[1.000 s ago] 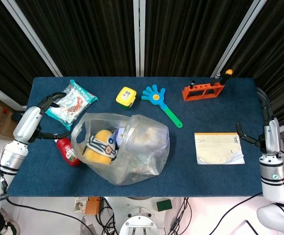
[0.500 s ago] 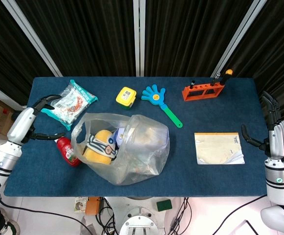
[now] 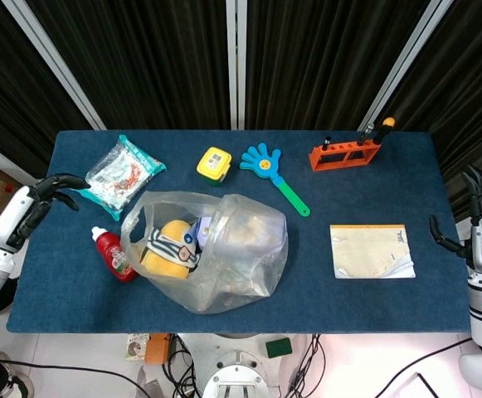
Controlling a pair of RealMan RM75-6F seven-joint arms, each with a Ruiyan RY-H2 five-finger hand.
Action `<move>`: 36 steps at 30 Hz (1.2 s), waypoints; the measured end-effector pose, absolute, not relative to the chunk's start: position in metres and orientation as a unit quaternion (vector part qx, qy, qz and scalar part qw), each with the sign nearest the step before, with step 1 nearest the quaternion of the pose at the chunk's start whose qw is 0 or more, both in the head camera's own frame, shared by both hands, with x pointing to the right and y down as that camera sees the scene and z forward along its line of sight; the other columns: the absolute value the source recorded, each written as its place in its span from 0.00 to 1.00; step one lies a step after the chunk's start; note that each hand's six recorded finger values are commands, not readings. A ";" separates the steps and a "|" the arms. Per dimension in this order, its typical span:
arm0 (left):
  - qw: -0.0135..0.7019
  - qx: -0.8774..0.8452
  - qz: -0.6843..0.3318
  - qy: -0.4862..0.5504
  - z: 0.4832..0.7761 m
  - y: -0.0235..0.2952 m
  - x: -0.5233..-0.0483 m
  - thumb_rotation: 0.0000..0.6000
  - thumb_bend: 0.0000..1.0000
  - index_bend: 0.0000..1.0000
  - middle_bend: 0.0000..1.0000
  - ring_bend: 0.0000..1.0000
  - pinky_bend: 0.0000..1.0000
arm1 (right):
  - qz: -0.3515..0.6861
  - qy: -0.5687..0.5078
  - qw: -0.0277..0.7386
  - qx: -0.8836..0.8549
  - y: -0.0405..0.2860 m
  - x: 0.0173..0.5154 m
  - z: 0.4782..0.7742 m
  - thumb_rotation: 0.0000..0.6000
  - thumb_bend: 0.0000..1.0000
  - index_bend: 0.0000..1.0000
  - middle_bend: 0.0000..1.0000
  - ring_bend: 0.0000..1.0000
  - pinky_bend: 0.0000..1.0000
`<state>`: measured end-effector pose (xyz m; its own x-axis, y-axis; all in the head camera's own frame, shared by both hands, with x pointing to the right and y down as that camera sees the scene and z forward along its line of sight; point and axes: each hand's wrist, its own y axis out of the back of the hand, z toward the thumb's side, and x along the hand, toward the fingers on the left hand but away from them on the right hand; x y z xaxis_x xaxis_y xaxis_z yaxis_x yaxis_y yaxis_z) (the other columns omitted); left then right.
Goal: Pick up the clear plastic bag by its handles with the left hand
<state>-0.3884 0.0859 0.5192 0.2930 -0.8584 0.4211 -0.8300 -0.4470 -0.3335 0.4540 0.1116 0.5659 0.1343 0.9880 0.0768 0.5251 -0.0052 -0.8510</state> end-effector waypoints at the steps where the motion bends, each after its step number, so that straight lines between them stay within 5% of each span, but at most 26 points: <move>1: 0.021 -0.804 -0.287 0.521 0.521 0.088 -0.390 0.01 0.01 0.33 0.36 0.32 0.52 | 0.299 -0.587 0.391 -0.643 0.113 0.456 0.567 1.00 0.39 0.00 0.00 0.00 0.00; 14: -0.018 -0.824 -0.344 0.450 0.531 0.104 -0.360 0.00 0.00 0.39 0.41 0.36 0.57 | 0.315 -0.595 0.385 -0.631 0.128 0.479 0.572 1.00 0.40 0.00 0.00 0.00 0.00; 36: -0.099 -0.866 -0.277 0.403 0.538 0.105 -0.303 0.00 0.00 0.40 0.43 0.38 0.57 | 0.320 -0.596 0.380 -0.631 0.131 0.481 0.578 1.00 0.40 0.00 0.00 0.00 0.00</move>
